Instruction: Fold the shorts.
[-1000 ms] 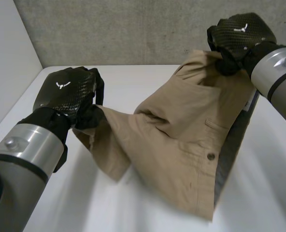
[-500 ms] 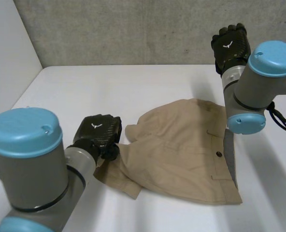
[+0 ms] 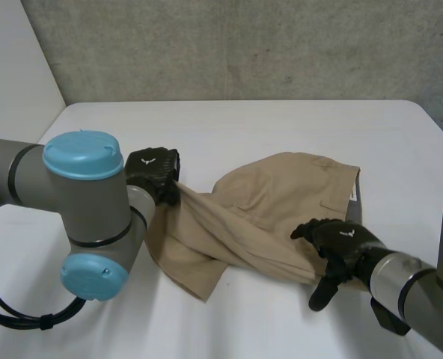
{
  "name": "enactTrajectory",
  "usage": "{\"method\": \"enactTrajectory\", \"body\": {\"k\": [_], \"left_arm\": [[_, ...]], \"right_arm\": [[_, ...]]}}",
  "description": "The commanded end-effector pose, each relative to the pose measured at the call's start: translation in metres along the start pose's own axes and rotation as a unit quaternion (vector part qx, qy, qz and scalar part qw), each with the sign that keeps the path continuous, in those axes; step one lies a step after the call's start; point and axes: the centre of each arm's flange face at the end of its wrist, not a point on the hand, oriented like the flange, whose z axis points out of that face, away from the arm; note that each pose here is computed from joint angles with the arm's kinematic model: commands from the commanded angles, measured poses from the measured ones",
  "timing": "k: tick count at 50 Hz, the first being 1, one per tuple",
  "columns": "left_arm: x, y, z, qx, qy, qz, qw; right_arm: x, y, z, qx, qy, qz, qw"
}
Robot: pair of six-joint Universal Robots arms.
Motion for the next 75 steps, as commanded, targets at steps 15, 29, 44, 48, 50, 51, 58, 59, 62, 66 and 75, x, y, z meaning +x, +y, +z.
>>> {"method": "enactTrajectory", "body": {"k": [15, 29, 44, 48, 50, 51, 58, 59, 62, 66, 75], "left_arm": [[-0.011, -0.047, -0.048, 0.004, -0.006, 0.0, 1.0], [-0.042, -0.21, -0.188, 0.294, -0.002, -0.052, 0.954], [-0.045, -0.213, -0.184, 0.297, 0.0, -0.047, 0.954], [-0.04, -0.187, -0.14, 0.237, -0.003, -0.035, 0.971], [-0.046, -0.169, -0.108, 0.199, -0.021, -0.024, 0.98], [-0.049, -0.163, -0.097, 0.187, -0.029, -0.02, 0.982], [-0.065, -0.143, -0.012, 0.187, -0.066, 0.011, 0.98], [-0.066, -0.147, -0.006, 0.198, -0.069, 0.012, 0.978], [-0.069, -0.176, 0.007, 0.263, -0.078, 0.007, 0.962], [-0.074, -0.223, -0.002, 0.348, -0.089, -0.004, 0.933], [-0.066, -0.267, -0.056, 0.421, -0.078, -0.017, 0.904]], "right_arm": [[0.018, -0.086, -0.031, 0.236, 0.14, -0.171, 0.946], [0.01, -0.2, -0.134, 0.397, 0.177, -0.203, 0.877], [0.016, -0.207, -0.109, 0.355, 0.162, -0.204, 0.898], [0.02, -0.188, -0.061, 0.29, 0.138, -0.201, 0.925], [0.022, -0.182, -0.046, 0.273, 0.133, -0.199, 0.932], [0.023, -0.179, -0.04, 0.266, 0.13, -0.197, 0.934], [0.036, -0.175, 0.019, 0.274, 0.135, -0.184, 0.934], [0.038, -0.179, 0.023, 0.29, 0.142, -0.182, 0.929], [0.046, -0.202, 0.03, 0.362, 0.175, -0.17, 0.9], [0.055, -0.243, 0.015, 0.468, 0.226, -0.153, 0.84], [0.03, -0.28, -0.041, 0.564, 0.226, -0.146, 0.78]]}}
